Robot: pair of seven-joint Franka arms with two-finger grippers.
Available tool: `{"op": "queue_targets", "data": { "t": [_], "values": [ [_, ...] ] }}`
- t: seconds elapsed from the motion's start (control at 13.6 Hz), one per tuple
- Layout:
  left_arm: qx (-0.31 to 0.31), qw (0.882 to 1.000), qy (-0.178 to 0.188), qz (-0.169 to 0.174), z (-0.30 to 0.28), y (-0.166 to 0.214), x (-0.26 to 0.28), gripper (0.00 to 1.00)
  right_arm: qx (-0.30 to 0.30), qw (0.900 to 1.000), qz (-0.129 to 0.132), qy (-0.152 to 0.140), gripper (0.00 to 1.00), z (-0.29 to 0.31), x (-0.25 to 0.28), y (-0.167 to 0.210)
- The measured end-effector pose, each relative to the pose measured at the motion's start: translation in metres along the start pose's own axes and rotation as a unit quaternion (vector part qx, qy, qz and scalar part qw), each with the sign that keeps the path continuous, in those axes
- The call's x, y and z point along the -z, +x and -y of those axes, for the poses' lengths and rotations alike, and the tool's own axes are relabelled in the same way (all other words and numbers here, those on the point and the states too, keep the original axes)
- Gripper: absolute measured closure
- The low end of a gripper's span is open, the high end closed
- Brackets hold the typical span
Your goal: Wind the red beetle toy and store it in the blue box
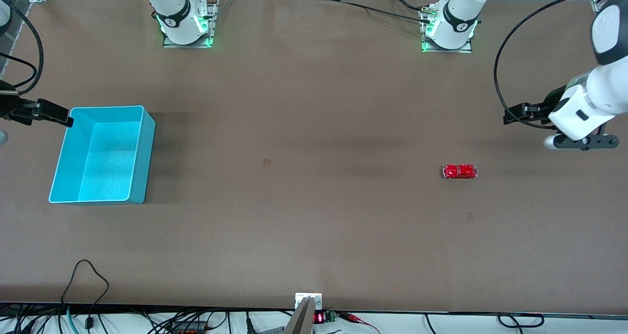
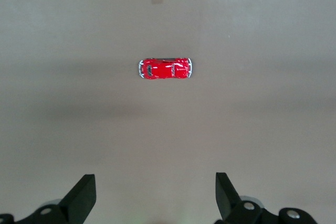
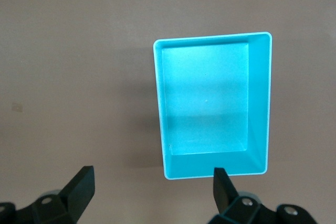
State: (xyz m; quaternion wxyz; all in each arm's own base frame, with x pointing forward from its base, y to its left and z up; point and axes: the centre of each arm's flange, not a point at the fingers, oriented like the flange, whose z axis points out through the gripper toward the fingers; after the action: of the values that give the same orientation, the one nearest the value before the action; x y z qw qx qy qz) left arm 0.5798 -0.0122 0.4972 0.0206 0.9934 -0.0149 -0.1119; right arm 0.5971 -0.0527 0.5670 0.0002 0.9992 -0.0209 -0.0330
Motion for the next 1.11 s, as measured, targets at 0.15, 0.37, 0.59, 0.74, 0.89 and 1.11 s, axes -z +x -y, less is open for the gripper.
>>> {"op": "queue_targets", "data": {
  "t": [0.15,0.37,0.59,0.74,0.89,1.11],
  "values": [
    [-0.04,0.999,0.011,0.016,-0.009,0.012,-0.023,0.0,0.0,1.0,0.0,0.0,0.0,0.0,0.0,0.0],
    [-0.132,0.991,0.034,0.004,-0.023,0.03,-0.069,0.0,0.001,1.0,0.001,0.0,0.0,0.001,-0.002,0.001],
    [-0.255,0.966,0.035,-0.013,-0.021,0.035,-0.097,0.0,0.001,1.0,0.013,0.0,0.0,0.001,-0.015,0.006],
    [-0.35,0.936,0.038,-0.017,-0.015,0.038,-0.107,0.0,0.002,1.0,0.028,-0.001,0.0,0.002,-0.033,0.014],
    [-0.424,0.905,0.039,-0.018,-0.008,0.043,-0.122,0.0,0.002,0.999,0.039,-0.001,0.0,0.003,-0.045,0.019],
    [-0.511,0.859,0.045,-0.002,0.007,0.05,-0.156,0.0,0.002,0.998,0.062,-0.001,0.0,0.003,-0.053,0.016]
  ]
}}
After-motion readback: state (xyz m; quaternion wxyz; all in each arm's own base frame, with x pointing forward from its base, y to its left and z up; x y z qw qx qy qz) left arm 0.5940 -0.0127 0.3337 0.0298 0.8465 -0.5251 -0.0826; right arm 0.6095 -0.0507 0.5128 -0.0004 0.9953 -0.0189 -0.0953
